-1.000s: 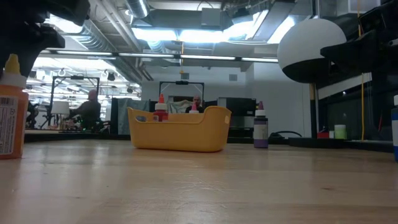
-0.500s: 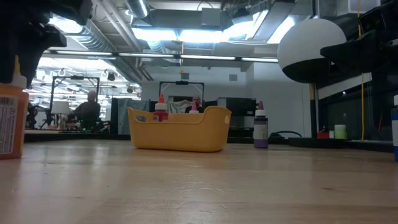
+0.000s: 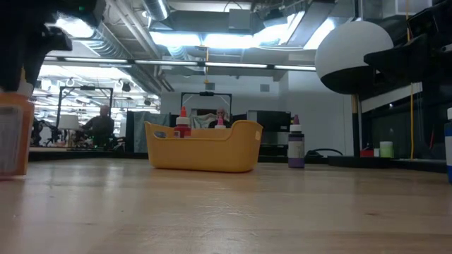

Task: Pick & Place food coloring
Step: Put the large yellow food coloring bottle into the yellow bin, then put the large red food coloring bottle into the yellow bin

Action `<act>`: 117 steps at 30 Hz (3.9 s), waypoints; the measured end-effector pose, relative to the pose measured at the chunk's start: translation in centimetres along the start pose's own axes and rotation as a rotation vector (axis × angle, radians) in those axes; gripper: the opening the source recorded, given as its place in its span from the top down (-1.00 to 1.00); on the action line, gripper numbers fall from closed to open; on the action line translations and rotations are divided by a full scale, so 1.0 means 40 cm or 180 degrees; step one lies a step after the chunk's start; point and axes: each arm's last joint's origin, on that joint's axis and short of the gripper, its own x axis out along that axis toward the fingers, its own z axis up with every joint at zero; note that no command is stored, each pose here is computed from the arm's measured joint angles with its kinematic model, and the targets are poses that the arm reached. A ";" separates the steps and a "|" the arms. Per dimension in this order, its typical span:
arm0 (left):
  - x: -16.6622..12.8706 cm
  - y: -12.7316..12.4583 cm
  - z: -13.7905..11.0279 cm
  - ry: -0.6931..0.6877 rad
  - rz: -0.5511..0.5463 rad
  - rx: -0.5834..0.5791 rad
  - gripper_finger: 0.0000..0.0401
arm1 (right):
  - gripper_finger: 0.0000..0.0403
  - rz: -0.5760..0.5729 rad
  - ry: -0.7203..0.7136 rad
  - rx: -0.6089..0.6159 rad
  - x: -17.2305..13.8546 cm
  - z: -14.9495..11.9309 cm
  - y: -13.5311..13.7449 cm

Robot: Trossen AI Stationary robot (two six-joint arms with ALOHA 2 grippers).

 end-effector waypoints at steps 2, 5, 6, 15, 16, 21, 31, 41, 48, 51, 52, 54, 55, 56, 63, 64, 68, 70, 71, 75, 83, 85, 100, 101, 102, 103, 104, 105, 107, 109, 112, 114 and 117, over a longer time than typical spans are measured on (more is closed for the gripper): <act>-0.015 -0.006 0.009 -0.0067 -0.0047 -0.0004 0.44 | 0.96 -0.0001 -0.0001 0.0001 0.000 0.000 0.000; -0.052 -0.008 0.034 -0.0229 -0.0074 -0.0010 0.43 | 0.96 -0.0001 0.0000 0.0001 0.000 0.000 0.000; -0.069 -0.006 0.048 -0.0297 -0.0067 -0.0015 0.43 | 0.96 -0.0001 0.0000 0.0000 0.000 0.000 0.000; -0.236 0.084 0.212 -0.0852 -0.0261 -0.0174 0.44 | 0.96 0.0000 0.0000 0.0002 0.000 0.000 0.000; -0.252 0.098 0.233 -0.0913 -0.0285 -0.0196 0.44 | 0.96 0.0000 0.0000 0.0002 0.000 0.000 0.000; -0.294 0.152 0.330 -0.1108 -0.0269 -0.0075 0.45 | 0.96 0.0000 0.0001 0.0002 0.000 0.000 0.000; -0.283 0.243 0.515 -0.1109 -0.0187 0.0092 0.45 | 0.96 0.0000 -0.0002 0.0001 0.000 0.000 0.000; -0.152 0.303 0.592 -0.0572 0.0047 0.0276 0.45 | 0.96 0.0000 0.0001 0.0001 0.000 0.000 0.000; -0.081 0.350 0.606 -0.0400 0.0139 0.0507 0.45 | 0.96 0.0001 0.0000 0.0001 0.000 0.000 0.000; -0.060 0.378 0.603 -0.0308 0.0154 0.0586 0.45 | 0.96 -0.0005 0.0001 0.0001 0.000 0.000 0.000; -0.051 0.384 0.604 -0.0310 0.0127 0.0612 0.45 | 0.96 -0.0019 0.0003 0.0001 0.000 0.000 0.000; -0.027 0.392 0.601 -0.0270 0.0106 0.0658 0.45 | 0.96 -0.0049 0.0009 0.0001 0.000 0.000 -0.001; -0.018 0.396 0.600 -0.0237 0.0091 0.0692 0.45 | 0.96 -0.0063 0.0010 0.0002 0.000 0.000 -0.001; -0.012 0.399 0.599 -0.0221 0.0090 0.0730 0.45 | 0.96 -0.0076 0.0013 0.0003 0.000 -0.001 -0.002; 0.044 0.430 0.596 -0.0248 0.0059 0.0798 0.44 | 0.96 -0.0079 0.0024 0.0002 0.000 -0.001 -0.002; 0.051 0.433 0.597 -0.0282 0.0046 0.0799 0.45 | 0.96 -0.0079 0.0023 0.0002 0.000 -0.001 -0.002; 0.071 0.436 0.591 -0.0247 0.0032 0.0828 0.45 | 0.96 -0.0079 0.0024 0.0002 0.000 -0.001 -0.002; 0.072 0.437 0.593 -0.0280 0.0035 0.0873 0.44 | 0.96 -0.0079 0.0023 0.0002 0.000 -0.001 -0.002; 0.075 0.437 0.592 -0.0278 0.0047 0.0890 0.44 | 0.96 -0.0079 0.0024 0.0002 0.000 -0.001 -0.002; 0.075 0.437 0.592 -0.0276 0.0054 0.0921 0.45 | 0.96 -0.0078 0.0023 0.0002 0.000 -0.001 -0.002; 0.076 0.440 0.583 -0.0149 0.0178 0.0929 0.44 | 0.96 -0.0080 0.0022 0.0002 0.000 -0.001 -0.002; 0.076 0.441 0.580 -0.0116 0.0180 0.0928 0.44 | 0.96 -0.0079 0.0023 0.0002 0.000 -0.001 -0.002; 0.076 0.438 0.580 -0.0123 0.0085 0.0860 0.33 | 0.96 -0.0079 0.0023 0.0002 0.000 -0.001 -0.002; 0.076 0.438 0.580 -0.0124 0.0085 0.0861 0.32 | 0.96 -0.0079 0.0021 0.0002 0.000 -0.001 -0.002; 0.076 0.438 0.580 -0.0123 0.0087 0.0862 0.30 | 0.96 -0.0079 0.0021 0.0002 0.000 -0.001 -0.002; 0.076 0.438 0.580 -0.0124 0.0093 0.0862 0.29 | 0.96 -0.0079 0.0021 0.0002 0.000 -0.001 -0.002; 0.076 0.438 0.580 -0.0123 0.0098 0.0863 0.29 | 0.96 -0.0079 0.0022 0.0002 0.000 -0.001 -0.002; 0.076 0.438 0.580 -0.0123 0.0098 0.0862 0.28 | 0.96 -0.0079 0.0022 0.0002 0.000 -0.001 -0.002; 0.076 0.438 0.580 -0.0123 0.0099 0.0852 0.28 | 0.96 -0.0079 0.0021 0.0002 0.000 -0.001 -0.002; 0.076 0.439 0.580 -0.0122 0.0116 0.0840 0.28 | 0.96 -0.0080 0.0022 0.0002 0.000 -0.001 -0.002; 0.069 0.438 0.580 -0.0096 0.0155 0.0848 0.26 | 0.96 -0.0079 0.0022 0.0002 0.000 -0.001 -0.002; 0.053 0.438 0.582 -0.0081 0.0182 0.0860 0.25 | 0.96 -0.0080 0.0021 0.0003 0.000 -0.001 -0.002; 0.023 0.439 0.590 -0.0115 0.0191 0.0871 0.23 | 0.96 -0.0080 0.0022 0.0002 0.000 -0.001 -0.002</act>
